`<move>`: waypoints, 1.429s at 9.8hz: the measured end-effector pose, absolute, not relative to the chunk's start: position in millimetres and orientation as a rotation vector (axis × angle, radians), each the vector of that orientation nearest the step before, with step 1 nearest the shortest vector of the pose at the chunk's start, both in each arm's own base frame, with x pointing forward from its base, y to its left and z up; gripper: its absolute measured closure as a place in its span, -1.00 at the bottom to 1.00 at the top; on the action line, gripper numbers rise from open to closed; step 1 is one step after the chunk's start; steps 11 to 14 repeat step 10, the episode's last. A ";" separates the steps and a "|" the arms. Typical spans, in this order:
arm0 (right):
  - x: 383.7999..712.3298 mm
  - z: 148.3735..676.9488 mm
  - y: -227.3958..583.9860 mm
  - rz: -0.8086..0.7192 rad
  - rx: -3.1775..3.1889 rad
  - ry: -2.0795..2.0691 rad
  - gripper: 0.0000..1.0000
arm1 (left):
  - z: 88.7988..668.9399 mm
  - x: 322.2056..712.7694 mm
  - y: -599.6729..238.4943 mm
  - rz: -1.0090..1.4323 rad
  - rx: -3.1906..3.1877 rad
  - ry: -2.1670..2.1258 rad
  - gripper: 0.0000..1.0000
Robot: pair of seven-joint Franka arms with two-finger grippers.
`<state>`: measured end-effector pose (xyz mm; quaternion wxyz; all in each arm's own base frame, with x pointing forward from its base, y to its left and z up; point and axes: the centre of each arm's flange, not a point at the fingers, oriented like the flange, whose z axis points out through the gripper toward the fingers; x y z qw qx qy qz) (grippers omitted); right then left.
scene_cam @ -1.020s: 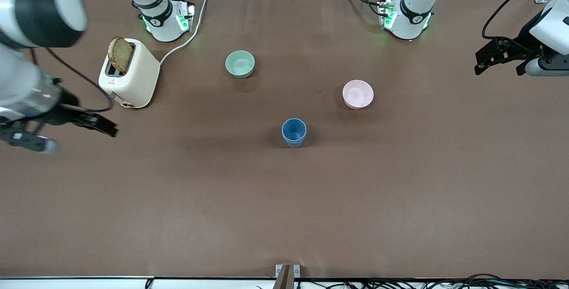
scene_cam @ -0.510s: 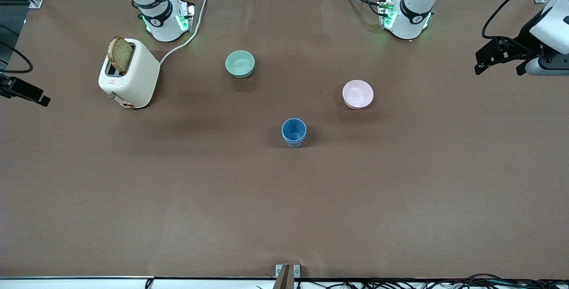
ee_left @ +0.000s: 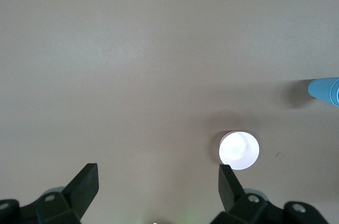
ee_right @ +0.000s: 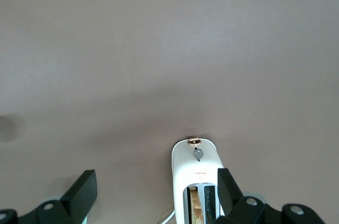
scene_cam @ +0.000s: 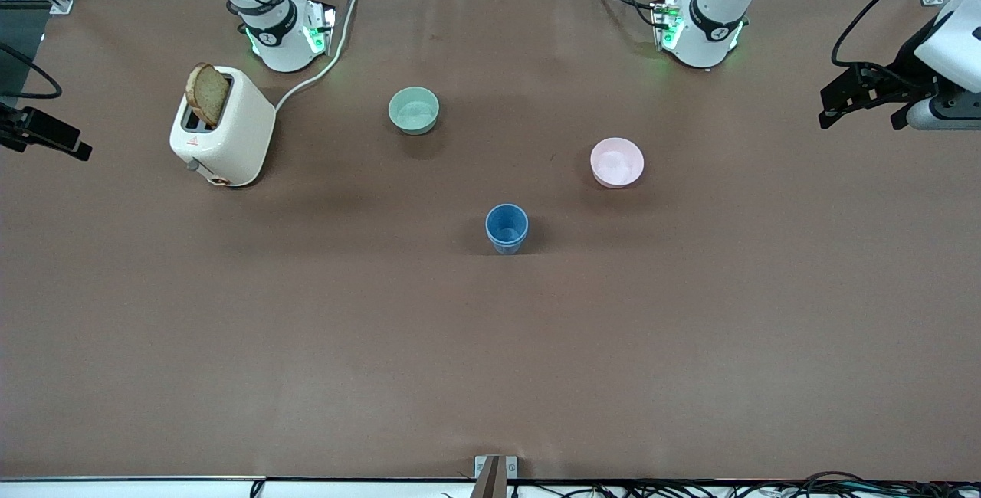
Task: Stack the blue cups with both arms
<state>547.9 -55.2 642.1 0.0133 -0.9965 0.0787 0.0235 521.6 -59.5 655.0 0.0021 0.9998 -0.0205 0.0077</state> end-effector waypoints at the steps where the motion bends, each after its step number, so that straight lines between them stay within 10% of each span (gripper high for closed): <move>1: 544.9 650.0 -52.9 0.081 -3.105 0.238 -1.00 | 659.2 522.5 -59.4 0.039 3.135 -0.064 -1.00; 14: 550.1 642.5 -46.6 0.062 -3.108 0.220 -1.00 | 653.2 524.6 -59.6 -0.026 3.143 -0.069 -1.00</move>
